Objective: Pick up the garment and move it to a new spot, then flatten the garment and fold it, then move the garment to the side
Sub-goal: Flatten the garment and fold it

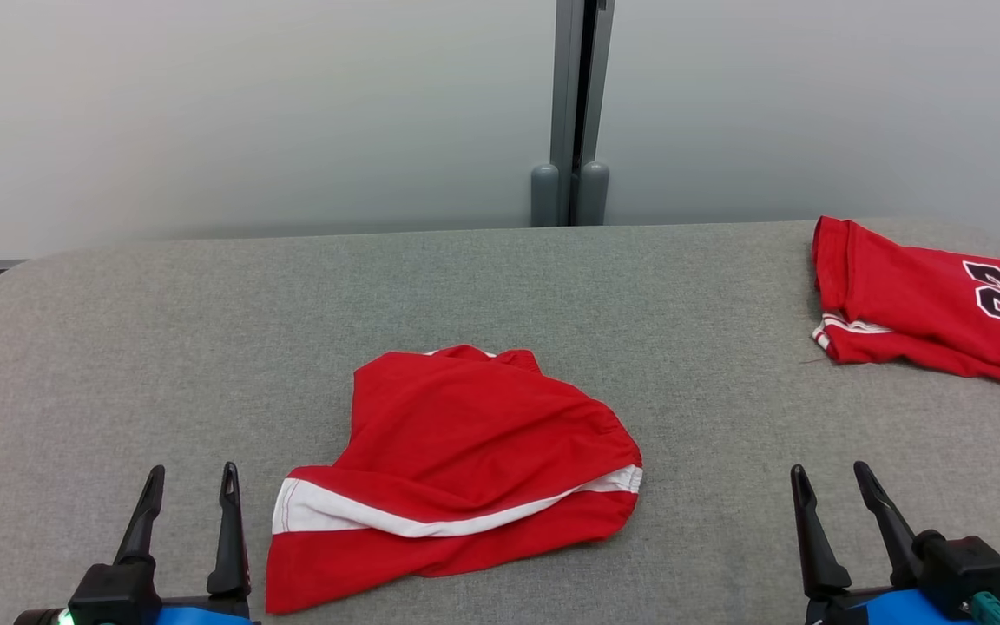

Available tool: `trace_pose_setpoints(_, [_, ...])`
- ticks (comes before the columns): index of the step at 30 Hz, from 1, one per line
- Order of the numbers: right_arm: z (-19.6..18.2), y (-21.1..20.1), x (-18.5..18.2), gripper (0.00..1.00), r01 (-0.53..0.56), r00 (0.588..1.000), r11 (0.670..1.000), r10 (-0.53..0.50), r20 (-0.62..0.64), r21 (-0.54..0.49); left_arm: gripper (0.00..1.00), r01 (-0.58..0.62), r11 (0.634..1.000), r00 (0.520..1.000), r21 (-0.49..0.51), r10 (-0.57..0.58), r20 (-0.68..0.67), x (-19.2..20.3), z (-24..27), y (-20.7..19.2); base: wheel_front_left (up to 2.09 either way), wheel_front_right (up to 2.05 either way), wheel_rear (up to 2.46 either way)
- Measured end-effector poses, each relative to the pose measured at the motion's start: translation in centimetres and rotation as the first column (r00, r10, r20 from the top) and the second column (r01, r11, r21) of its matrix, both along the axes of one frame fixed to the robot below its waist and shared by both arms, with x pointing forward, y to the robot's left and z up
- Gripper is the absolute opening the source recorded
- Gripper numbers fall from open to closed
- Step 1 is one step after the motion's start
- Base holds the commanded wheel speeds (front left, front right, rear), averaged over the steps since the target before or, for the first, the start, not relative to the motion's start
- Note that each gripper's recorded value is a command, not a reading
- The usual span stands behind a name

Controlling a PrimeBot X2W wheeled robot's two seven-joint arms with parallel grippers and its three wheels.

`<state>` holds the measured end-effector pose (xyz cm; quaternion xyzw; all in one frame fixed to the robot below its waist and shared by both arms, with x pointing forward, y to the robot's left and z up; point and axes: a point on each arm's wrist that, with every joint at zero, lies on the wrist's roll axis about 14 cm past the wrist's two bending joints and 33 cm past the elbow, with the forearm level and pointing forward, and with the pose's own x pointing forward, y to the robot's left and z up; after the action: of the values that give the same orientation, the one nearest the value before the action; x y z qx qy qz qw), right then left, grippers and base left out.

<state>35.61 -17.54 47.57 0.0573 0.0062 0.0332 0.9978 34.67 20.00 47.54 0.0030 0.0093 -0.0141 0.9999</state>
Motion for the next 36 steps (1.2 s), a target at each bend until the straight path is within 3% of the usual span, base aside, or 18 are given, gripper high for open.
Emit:
trace_pose_setpoints(8, [-0.7,0.8,0.0,1.00,-0.023,1.000,1.000,0.023,-0.021,0.009,1.00,-0.031,0.997,0.999,-0.068,0.029,-0.028,-0.3,-1.0,0.4,0.00,0.00,0.00])
trace_pose_setpoints(19, [-2.2,4.4,1.6,1.00,-0.135,0.988,0.991,0.135,-0.073,0.006,1.00,0.052,0.994,0.992,-0.092,-0.062,-0.113,0.8,-3.5,-2.0,0.00,0.00,0.00])
trace_pose_setpoints(27, [-4.3,8.0,2.9,1.00,-0.247,0.958,0.969,0.247,-0.147,0.015,1.00,0.111,0.987,0.967,-0.116,-0.134,-0.218,2.3,-6.6,-3.9,0.00,0.00,0.00])
trace_pose_setpoints(36, [-7.4,9.5,3.2,1.00,-0.297,0.920,0.954,0.295,-0.257,0.031,1.00,0.080,0.987,0.940,-0.136,-0.120,-0.320,2.3,-9.6,-3.3,0.00,0.00,0.00])
